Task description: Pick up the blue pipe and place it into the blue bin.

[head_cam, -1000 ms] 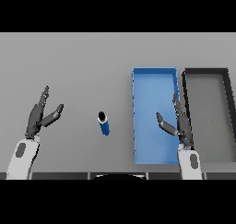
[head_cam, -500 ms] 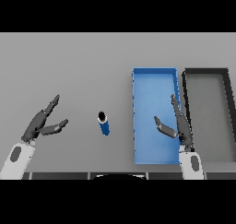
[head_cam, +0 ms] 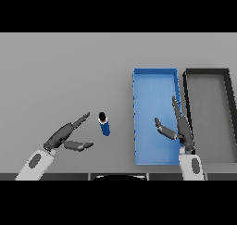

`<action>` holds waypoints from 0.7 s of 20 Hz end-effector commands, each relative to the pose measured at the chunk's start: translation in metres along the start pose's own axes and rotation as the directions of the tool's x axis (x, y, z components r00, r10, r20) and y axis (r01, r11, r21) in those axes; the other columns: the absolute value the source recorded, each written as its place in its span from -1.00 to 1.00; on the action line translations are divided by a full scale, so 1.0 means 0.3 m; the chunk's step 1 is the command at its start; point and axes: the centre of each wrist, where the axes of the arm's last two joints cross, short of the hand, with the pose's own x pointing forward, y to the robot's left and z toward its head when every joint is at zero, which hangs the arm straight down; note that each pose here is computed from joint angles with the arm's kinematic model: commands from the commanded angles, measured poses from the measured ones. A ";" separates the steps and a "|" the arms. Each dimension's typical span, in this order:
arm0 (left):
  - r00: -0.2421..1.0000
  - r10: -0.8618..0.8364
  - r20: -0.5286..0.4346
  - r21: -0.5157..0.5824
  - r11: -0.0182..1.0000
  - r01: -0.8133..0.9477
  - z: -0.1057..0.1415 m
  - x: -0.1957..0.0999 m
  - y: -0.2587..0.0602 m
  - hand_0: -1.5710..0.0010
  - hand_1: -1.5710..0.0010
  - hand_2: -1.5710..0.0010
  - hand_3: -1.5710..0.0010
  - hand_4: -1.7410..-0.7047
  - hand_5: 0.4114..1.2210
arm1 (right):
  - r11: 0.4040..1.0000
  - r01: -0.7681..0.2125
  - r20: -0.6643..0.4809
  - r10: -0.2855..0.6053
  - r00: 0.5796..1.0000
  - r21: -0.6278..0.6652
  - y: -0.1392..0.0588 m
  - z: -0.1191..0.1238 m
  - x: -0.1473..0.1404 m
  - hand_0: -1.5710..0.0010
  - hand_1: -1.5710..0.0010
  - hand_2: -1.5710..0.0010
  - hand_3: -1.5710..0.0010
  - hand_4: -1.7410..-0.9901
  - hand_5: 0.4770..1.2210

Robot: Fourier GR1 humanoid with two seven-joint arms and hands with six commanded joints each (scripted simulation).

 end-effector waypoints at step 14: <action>0.999 -0.015 0.032 -0.015 1.000 0.015 -0.264 -0.013 -0.144 1.00 1.00 1.00 1.00 0.31 -0.97 | 1.000 0.010 0.004 -0.010 1.000 0.003 -0.011 0.004 -0.004 1.00 1.00 1.00 1.00 0.38 -0.56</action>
